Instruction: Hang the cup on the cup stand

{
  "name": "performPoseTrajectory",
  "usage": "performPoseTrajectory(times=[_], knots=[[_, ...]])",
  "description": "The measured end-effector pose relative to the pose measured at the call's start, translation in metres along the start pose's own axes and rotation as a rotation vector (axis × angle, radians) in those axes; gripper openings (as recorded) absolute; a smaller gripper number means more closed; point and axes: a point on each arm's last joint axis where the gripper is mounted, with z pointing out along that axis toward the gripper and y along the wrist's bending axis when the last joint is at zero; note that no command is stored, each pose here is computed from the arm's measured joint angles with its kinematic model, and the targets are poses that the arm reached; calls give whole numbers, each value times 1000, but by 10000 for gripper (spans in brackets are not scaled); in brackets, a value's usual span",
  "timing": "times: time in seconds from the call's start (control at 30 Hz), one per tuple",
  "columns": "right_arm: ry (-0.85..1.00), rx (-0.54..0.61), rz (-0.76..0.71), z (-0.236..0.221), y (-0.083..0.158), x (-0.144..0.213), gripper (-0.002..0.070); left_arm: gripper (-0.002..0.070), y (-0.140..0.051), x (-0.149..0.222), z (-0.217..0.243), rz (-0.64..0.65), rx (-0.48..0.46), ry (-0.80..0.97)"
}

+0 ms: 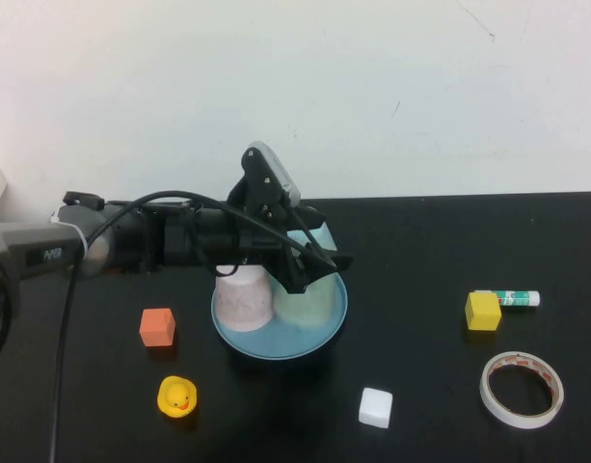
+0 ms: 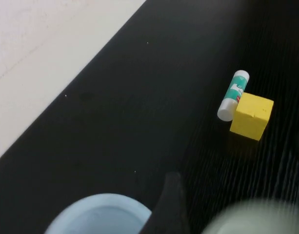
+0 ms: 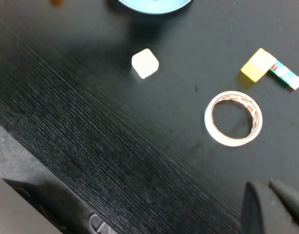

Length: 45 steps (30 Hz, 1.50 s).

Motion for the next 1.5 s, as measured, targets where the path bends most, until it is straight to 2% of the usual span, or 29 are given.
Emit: performPoseTrajectory(times=[0.2,0.27,0.37,0.5,0.6,0.77,0.87,0.97,1.17,1.5], knots=[[3,27,-57,0,-2,0,0,586,0,-21,-11,47,-47,-16],[4,29,-85,0,-3,1,0,559,0,-35,-19,73,-86,-24],[-11,34,-110,-3,-3,2,0,417,-1,-66,-38,129,-179,-44],[-80,45,-127,-5,-1,15,0,122,-5,-116,-78,207,-374,-70],[-138,51,-133,4,2,30,0,37,-15,-155,-117,252,-542,-111],[-212,41,-119,26,8,59,0,5,-40,-203,-180,284,-764,-192],[-211,15,-102,38,13,72,0,1,-69,-222,-216,306,-812,-265],[-185,1,-95,46,15,80,0,0,-100,-225,-244,311,-822,-317],[-167,-8,-92,52,16,84,0,0,-152,-206,-284,298,-833,-375],[-171,-9,-89,52,17,84,0,0,-213,-131,-310,284,-823,-367]])
